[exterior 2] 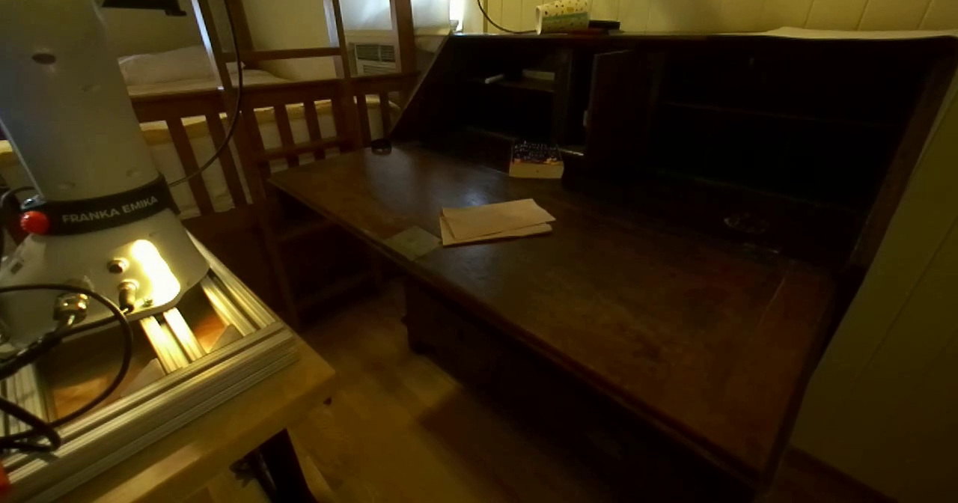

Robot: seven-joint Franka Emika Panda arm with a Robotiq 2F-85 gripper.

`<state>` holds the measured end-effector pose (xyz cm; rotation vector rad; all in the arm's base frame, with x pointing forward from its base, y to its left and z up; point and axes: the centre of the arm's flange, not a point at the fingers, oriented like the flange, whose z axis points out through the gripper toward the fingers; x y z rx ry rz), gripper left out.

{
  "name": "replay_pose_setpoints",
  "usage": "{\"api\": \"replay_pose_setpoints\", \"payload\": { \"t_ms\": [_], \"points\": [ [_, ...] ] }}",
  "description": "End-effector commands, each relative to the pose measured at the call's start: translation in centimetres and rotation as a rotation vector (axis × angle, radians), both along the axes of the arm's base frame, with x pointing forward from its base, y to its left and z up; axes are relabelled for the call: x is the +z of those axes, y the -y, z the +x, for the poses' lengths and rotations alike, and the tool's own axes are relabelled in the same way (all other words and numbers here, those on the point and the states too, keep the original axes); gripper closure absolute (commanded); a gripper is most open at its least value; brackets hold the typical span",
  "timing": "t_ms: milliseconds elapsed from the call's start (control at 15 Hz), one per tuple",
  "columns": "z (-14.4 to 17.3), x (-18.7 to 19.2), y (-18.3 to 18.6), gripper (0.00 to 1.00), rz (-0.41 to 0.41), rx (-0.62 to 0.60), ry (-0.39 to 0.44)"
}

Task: Put the black cable on top of the shelf

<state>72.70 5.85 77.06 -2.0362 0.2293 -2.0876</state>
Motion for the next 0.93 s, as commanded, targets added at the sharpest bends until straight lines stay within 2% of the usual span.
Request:
{"api": "replay_pose_setpoints", "payload": {
  "t_ms": [0, 267, 467, 867],
  "points": [
    [4.2, 0.6, 1.3, 0.99, 0.132, 0.032, -0.110],
    [5.3, -2.9, 4.1, 0.99, 0.293, 0.054, -0.248],
    [7.3, -6.5, 6.3, 0.99, 0.381, 0.040, -0.326],
    [10.4, -12.7, 8.2, 0.99, 0.444, -0.016, -0.476]
  ]
}}
